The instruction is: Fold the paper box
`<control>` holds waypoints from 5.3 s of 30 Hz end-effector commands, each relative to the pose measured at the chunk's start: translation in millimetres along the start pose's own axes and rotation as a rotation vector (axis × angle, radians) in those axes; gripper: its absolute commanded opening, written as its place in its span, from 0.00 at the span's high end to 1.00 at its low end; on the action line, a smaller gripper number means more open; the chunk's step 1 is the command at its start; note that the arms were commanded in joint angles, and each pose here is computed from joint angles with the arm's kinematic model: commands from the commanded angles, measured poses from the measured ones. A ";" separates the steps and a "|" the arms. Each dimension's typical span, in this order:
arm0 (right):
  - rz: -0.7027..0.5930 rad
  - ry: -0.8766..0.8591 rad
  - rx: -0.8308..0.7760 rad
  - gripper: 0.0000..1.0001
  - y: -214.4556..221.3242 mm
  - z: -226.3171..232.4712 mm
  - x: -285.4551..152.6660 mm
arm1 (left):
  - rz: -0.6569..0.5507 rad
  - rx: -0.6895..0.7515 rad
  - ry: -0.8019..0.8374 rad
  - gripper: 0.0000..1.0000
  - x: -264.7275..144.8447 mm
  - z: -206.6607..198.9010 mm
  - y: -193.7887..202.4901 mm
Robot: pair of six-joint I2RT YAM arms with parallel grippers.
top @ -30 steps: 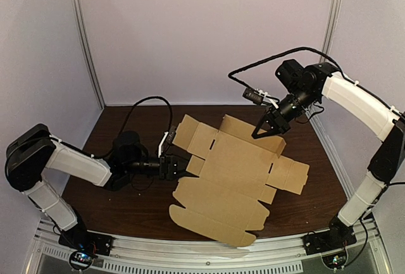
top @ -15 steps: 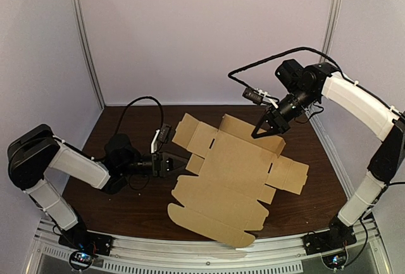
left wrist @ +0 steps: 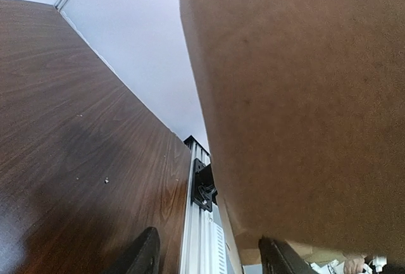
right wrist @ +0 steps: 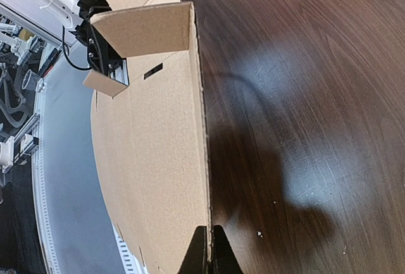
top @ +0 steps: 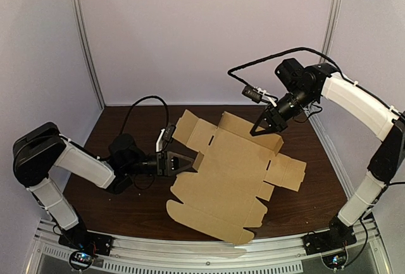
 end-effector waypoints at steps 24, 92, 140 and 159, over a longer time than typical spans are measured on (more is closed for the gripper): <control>-0.045 -0.228 -0.041 1.00 -1.6 28.3 -7.2 | 0.071 0.020 -0.133 0.64 47.8 31.8 23.7; -0.547 -0.248 0.372 0.53 41.0 -103.2 -31.2 | -0.323 0.061 -0.309 1.00 33.2 -55.6 -101.5; -0.633 -0.064 0.295 0.57 9.5 -53.1 -54.0 | -0.507 0.004 -0.173 1.00 19.6 -66.5 -102.5; -0.602 -0.267 0.188 0.53 7.8 -13.1 -53.0 | -0.479 -0.016 -0.273 1.00 20.9 -48.1 -92.7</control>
Point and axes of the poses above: each gripper's point midway between its finger pads, its own x axis out along the fingers, its own z axis along the line the jaws close on, y = z × x, the point moved 8 cm from there along -x, back along the fingers, and after that the axes turned 12 degrees about x, right-handed, at the moved point
